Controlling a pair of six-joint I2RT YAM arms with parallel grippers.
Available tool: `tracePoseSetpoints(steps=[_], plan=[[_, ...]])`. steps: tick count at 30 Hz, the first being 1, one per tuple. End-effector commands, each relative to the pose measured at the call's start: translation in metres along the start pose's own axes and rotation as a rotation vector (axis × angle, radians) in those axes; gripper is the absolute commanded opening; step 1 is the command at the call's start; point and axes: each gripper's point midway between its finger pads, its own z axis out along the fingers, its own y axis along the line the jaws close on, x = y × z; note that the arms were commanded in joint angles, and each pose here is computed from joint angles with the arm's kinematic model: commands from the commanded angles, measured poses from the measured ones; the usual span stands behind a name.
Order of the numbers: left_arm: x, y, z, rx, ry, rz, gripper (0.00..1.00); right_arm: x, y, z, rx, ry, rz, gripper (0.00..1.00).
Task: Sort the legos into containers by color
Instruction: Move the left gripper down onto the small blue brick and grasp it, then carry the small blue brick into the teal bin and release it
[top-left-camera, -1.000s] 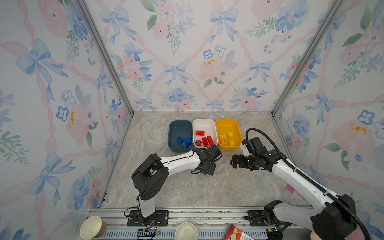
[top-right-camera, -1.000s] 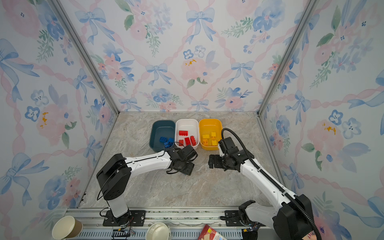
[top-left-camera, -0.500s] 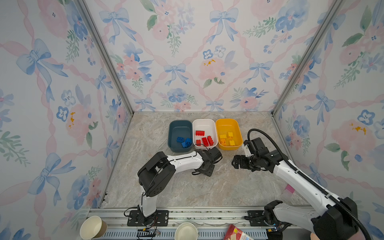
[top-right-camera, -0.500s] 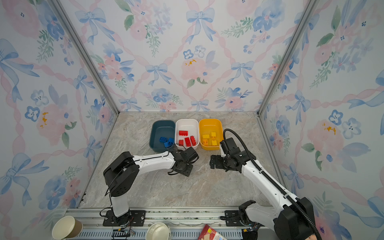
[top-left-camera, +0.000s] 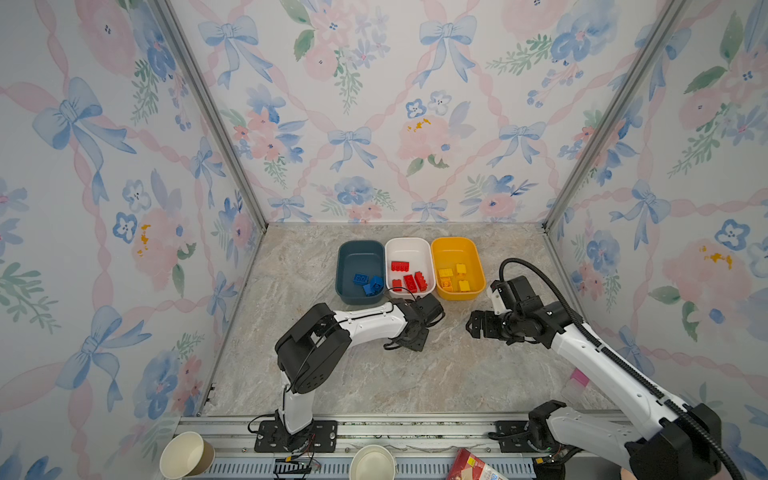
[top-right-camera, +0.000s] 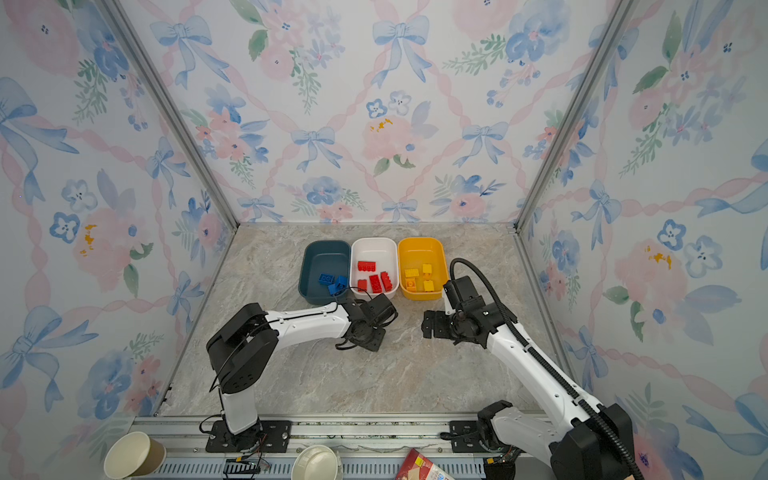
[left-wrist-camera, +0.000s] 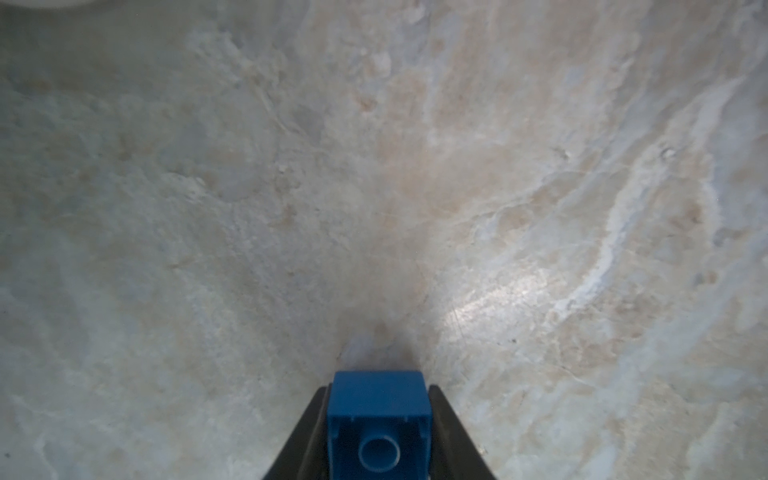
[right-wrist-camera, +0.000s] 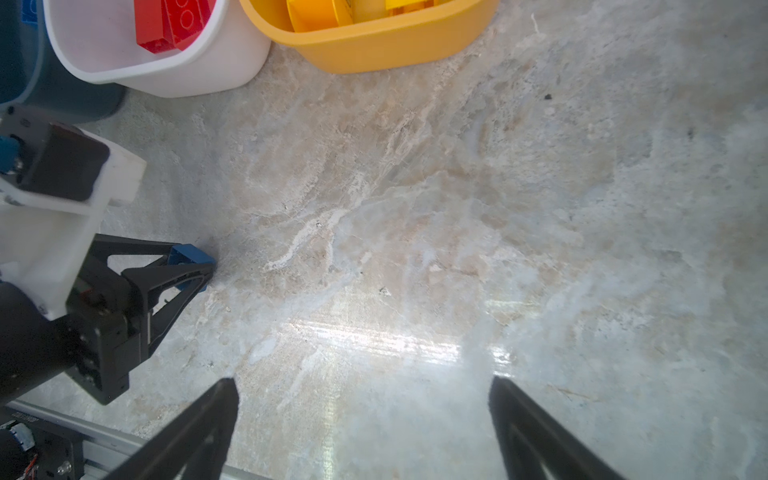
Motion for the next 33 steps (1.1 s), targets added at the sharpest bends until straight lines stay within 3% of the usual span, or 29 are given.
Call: tracePoseSetpoints(steps=[1, 8, 16, 26, 33], plan=[[-0.01, 0.004, -0.022, 0.0, -0.061, -0.036, 0.35, 0.007, -0.007, -0.002, 0.015, 0.017, 0.006, 0.97], [-0.048, 0.034, -0.058, -0.007, -0.182, -0.135, 0.33, 0.006, -0.007, -0.003, 0.014, 0.009, 0.012, 0.97], [-0.097, 0.101, -0.085, -0.057, -0.288, -0.243, 0.32, -0.002, -0.004, -0.004, 0.008, 0.001, 0.007, 0.97], [-0.125, 0.18, -0.077, -0.183, -0.301, -0.334, 0.32, -0.007, -0.002, -0.003, 0.005, -0.003, 0.011, 0.97], [-0.124, 0.21, -0.053, -0.241, -0.262, -0.348, 0.32, -0.008, -0.002, -0.006, 0.007, -0.012, 0.018, 0.97]])
